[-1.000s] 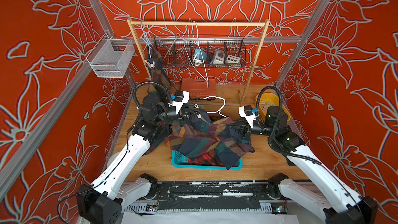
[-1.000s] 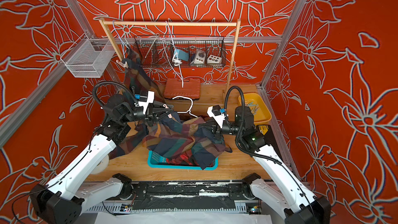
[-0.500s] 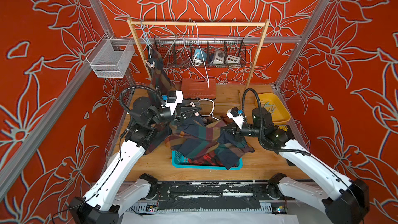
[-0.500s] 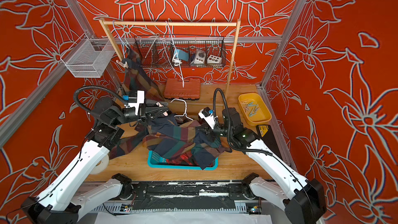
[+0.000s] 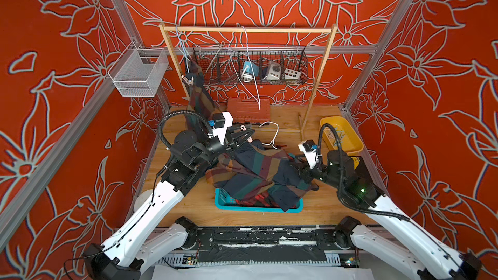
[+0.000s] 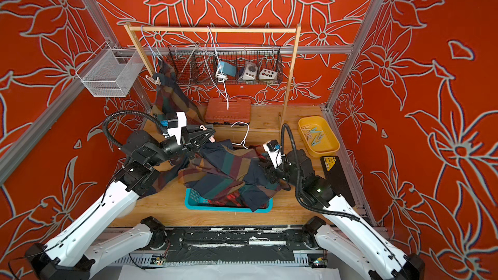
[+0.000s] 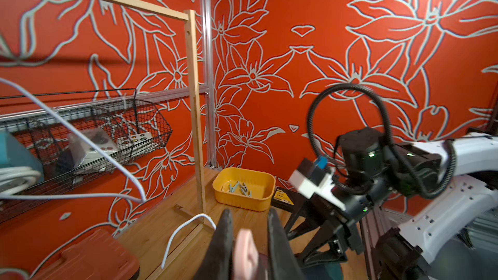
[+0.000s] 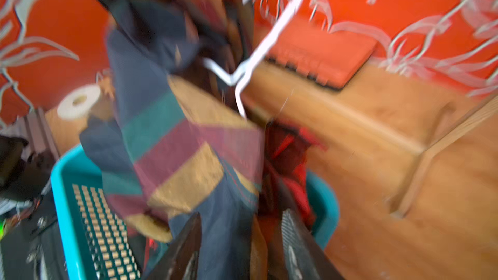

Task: Remove the clothespins securing long-sleeve shirts to the hanger
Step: Place the hanger in the bin, then place the clamp in the storage box.

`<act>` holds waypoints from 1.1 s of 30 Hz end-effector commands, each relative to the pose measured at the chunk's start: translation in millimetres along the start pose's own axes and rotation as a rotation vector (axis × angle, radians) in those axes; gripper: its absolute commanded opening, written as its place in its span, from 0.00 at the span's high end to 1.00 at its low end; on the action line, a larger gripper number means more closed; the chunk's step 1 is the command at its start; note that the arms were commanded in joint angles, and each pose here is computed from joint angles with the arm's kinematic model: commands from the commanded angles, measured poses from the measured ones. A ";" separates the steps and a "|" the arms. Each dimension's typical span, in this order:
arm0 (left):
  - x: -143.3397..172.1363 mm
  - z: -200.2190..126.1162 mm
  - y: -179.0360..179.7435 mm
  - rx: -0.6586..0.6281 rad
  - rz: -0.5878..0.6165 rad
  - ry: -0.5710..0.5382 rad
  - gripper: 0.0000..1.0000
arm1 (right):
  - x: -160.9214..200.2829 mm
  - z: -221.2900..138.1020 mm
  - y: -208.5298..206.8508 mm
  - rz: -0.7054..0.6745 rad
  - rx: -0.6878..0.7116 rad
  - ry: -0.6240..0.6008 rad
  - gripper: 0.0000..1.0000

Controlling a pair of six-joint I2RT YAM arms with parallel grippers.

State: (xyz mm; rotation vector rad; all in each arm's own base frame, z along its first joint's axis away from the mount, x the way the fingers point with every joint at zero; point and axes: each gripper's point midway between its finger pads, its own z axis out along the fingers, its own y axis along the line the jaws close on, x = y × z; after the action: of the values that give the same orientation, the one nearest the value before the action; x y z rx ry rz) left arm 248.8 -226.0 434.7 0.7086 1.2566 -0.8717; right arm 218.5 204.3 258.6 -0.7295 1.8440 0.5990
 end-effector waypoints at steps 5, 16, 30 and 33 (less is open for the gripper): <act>-3.4 6.7 25.2 -0.129 -0.074 -0.052 1.00 | -88.3 -18.0 27.1 -0.167 0.024 -0.251 0.51; 1.8 7.8 29.4 -0.155 -0.088 -0.039 1.00 | -163.0 36.6 89.8 -0.263 -0.128 -0.371 0.53; 5.7 8.1 27.7 -0.143 -0.085 -0.033 1.00 | -186.4 82.0 108.0 -0.268 -0.160 -0.385 0.53; 6.1 8.1 27.5 -0.141 -0.085 -0.033 1.00 | -189.0 88.8 109.7 -0.265 -0.164 -0.389 0.53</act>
State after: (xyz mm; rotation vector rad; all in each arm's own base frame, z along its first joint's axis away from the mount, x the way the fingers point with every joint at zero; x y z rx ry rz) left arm 281.0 -218.5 426.5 0.5209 1.3429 -0.8403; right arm 252.6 375.1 388.1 -0.8972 1.3985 0.6527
